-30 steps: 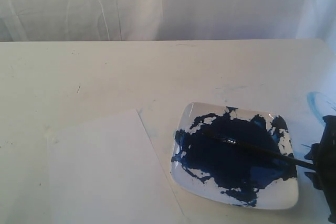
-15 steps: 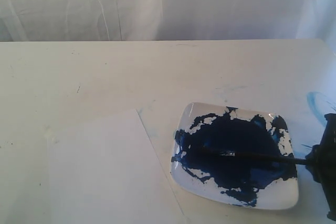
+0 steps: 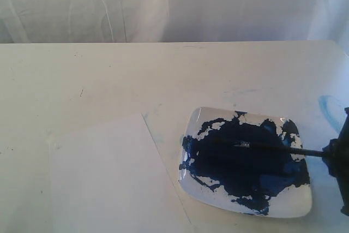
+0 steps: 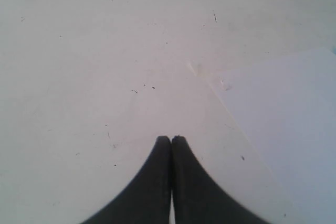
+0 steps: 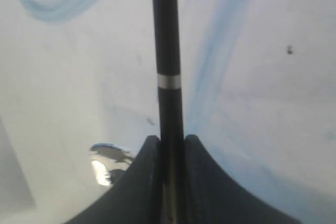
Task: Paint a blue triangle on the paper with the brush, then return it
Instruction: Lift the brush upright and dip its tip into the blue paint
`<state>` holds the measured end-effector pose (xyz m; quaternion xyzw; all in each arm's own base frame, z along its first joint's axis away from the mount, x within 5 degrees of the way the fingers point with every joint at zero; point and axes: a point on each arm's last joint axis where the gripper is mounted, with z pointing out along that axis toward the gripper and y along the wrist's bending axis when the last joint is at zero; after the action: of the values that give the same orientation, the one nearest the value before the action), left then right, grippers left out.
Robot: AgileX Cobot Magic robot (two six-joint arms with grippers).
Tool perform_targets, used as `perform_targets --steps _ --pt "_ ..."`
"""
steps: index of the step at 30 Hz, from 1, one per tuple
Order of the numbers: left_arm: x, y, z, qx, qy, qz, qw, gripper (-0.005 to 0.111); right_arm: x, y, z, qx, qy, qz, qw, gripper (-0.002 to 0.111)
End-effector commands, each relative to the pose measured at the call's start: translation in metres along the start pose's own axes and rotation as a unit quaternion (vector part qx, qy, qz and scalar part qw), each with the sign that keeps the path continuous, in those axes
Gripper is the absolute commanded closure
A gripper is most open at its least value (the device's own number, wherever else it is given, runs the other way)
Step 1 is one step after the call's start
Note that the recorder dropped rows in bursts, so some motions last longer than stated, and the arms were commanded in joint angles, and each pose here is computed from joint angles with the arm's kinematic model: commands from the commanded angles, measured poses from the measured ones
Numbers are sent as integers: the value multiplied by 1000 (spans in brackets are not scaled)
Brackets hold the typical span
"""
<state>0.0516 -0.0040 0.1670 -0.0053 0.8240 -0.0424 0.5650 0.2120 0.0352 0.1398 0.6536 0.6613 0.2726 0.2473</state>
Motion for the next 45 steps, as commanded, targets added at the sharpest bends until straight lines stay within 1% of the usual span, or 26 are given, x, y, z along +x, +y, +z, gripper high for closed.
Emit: perform_targets --steps 1,4,7,8,10,12,14,15,17,20,22,23,24,25,26,27,29,30,32,33,35,36,37,38,43,45 --pt "1 0 0 3 -2 -1 1000 107 -2 17 -15 -77 -6 1 997 106" --pt "1 0 0 3 -2 -1 1000 107 -2 31 -28 -149 -8 -33 988 106" --pt "1 0 0 3 -2 -1 1000 107 0 51 -45 -261 -10 -102 960 106" --pt "1 0 0 3 -2 -1 1000 107 2 58 -52 -302 -16 -135 944 106" --pt "1 0 0 3 -2 -1 1000 107 5 69 -65 -374 -39 -209 903 106" --pt "1 0 0 3 -2 -1 1000 107 7 78 -80 -444 -76 -279 848 106" --pt "1 0 0 3 -2 -1 1000 107 11 84 -92 -496 -90 -311 805 106" --pt "1 0 0 3 -2 -1 1000 107 13 87 -98 -511 -90 -322 792 107" --pt "1 0 0 3 -2 -1 1000 107 18 92 -103 -509 -78 -351 782 108" --pt "1 0 0 3 -2 -1 1000 107 27 99 -103 -448 -52 -440 777 108" --pt "1 0 0 3 -2 -1 1000 107 32 107 -106 -418 -45 -515 747 108" --pt "1 0 0 3 -2 -1 1000 107 36 114 -114 -413 -44 -554 721 108" --pt "1 0 0 3 -2 -1 1000 107 37 118 -119 -417 -45 -569 707 108" --pt "1 0 0 3 -2 -1 1000 107 40 125 -128 -426 -49 -591 684 108" --pt "1 0 0 3 -2 -1 1000 107 41 128 -133 -430 -52 -604 670 108" --pt "1 0 0 3 -2 -1 1000 107 44 132 -141 -439 -57 -626 642 108" --pt "1 0 0 3 -2 -1 1000 107 45 137 -147 -434 -65 -657 613 108" --pt "1 0 0 3 -2 -1 1000 107 46 138 -149 -431 -65 -665 607 108" --pt "1 0 0 3 -2 -1 1000 107 57 139 -152 -425 -45 -706 565 108" --pt "1 0 0 3 -2 -1 1000 107 62 140 -153 -427 -31 -710 560 108" --pt "1 0 0 3 -2 -1 1000 107 72 141 -159 -434 -17 -727 532 108" --pt "1 0 0 3 -2 -1 1000 107 78 140 -163 -442 -11 -737 512 108" --pt "1 0 0 3 -2 -1 1000 107 83 139 -165 -446 -6 -741 502 108" --pt "1 0 0 3 -2 -1 1000 107 88 135 -166 -448 -2 -753 481 108" --pt "1 0 0 3 -2 -1 1000 107 104 127 -157 -439 20 -786 435 108" --pt "1 0 0 3 -2 -1 1000 107 110 124 -149 -431 31 -795 426 108"
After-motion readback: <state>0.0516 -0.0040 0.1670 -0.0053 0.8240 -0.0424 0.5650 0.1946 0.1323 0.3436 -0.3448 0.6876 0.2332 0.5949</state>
